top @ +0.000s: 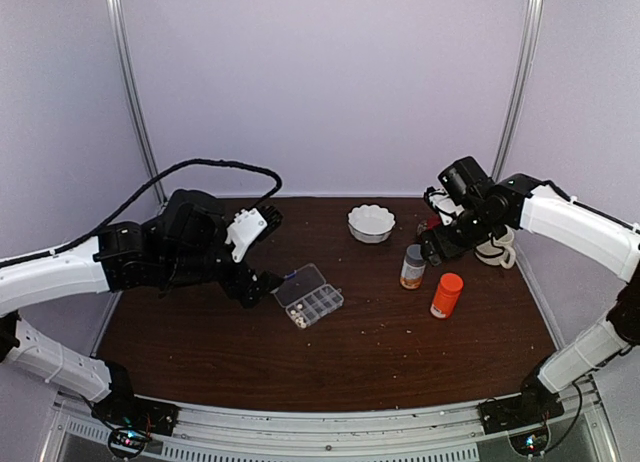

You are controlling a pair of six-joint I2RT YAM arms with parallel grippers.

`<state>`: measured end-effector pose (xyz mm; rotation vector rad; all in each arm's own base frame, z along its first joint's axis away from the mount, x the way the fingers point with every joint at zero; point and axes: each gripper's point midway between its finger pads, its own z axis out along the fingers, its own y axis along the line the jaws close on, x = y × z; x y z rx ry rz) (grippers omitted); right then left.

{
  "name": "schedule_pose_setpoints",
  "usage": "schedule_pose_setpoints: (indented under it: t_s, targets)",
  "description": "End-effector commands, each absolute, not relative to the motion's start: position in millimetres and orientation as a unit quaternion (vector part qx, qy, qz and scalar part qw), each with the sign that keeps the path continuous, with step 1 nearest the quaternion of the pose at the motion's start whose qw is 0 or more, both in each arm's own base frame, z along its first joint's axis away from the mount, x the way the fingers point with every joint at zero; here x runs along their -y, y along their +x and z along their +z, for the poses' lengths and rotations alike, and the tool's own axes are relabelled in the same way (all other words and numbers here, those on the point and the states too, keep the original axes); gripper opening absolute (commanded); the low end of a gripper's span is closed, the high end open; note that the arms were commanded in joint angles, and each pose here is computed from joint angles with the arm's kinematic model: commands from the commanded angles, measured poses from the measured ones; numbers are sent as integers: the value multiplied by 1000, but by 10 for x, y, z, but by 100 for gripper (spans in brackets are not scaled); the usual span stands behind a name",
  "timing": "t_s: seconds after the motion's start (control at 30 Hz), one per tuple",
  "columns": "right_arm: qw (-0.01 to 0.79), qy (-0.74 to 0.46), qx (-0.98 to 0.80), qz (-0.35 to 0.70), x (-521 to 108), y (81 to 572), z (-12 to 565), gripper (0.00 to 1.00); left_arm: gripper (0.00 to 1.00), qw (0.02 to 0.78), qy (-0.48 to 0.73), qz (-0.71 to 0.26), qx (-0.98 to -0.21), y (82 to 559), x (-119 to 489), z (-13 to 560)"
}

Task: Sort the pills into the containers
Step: Pick up the pill bottle from the center of the board.

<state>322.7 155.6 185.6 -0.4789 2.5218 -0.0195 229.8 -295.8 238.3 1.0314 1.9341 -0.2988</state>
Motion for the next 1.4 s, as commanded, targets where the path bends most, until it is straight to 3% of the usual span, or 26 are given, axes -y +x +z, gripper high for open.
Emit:
schedule_pose_setpoints:
  t_s: [0.0, 0.23, 0.33, 0.83, 1.37]
  targets:
    - [275, -157, -948, -14, -1655, 3486, 1810, 96, 98, 488, 378, -140, -774, 2364, 2931, 2602]
    - [246, -165, -955, -22, -1814, 3727, 1589, 87, 97, 489, 376, -144, -774, 2340, 2907, 2586]
    - [238, -167, -956, -40, -1803, 3818, 1511, 75, 97, 491, 377, -145, -772, 2337, 2904, 2576]
    - [202, -168, -964, -38, -1813, 3932, 1244, 69, 98, 501, 378, -145, -765, 2348, 2911, 2590]
    - [206, -175, -963, 4, -1918, 3884, 1418, 42, 98, 495, 381, -142, -768, 2336, 2893, 2516]
